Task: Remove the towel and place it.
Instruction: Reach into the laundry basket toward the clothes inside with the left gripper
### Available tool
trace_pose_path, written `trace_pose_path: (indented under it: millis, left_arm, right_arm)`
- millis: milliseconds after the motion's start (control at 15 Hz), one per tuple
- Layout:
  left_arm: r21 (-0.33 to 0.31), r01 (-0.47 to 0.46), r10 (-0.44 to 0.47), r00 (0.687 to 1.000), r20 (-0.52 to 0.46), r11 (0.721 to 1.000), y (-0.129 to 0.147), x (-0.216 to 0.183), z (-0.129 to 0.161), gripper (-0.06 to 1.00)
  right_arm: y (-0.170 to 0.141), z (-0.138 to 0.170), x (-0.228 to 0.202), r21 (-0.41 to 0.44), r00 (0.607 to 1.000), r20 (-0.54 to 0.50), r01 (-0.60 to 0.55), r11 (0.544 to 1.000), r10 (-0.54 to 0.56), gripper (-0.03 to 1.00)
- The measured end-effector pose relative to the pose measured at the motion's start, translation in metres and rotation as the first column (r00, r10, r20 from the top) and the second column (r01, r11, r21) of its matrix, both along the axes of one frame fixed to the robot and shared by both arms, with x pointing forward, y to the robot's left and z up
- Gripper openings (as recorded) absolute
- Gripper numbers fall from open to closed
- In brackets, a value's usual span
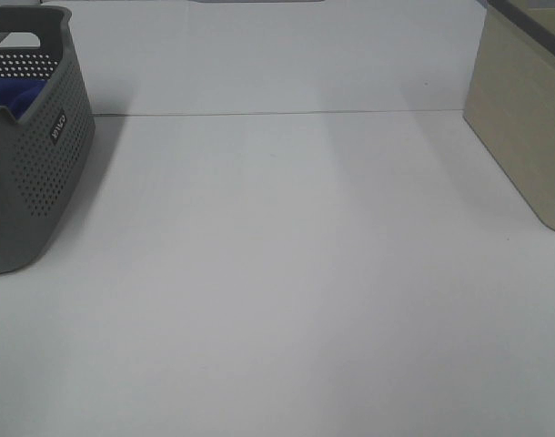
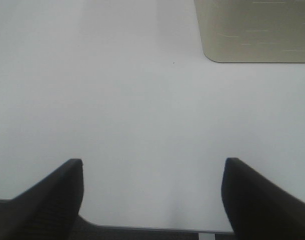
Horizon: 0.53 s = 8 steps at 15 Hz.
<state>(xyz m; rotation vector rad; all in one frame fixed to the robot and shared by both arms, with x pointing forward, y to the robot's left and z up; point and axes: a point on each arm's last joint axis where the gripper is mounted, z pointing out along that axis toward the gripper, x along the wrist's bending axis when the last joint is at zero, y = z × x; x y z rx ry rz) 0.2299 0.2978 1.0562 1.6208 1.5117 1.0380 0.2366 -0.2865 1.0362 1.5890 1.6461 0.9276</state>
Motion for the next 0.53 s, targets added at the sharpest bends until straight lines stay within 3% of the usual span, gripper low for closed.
trace_pose_path:
  millis: [533]
  left_arm:
    - [0.000, 0.000, 0.000, 1.000, 0.000, 1.000, 0.0000, 0.0000, 0.0000, 0.99]
  right_arm:
    - [0.0000, 0.0000, 0.0000, 0.000, 1.000, 0.000, 0.000, 1.000, 0.000, 0.75]
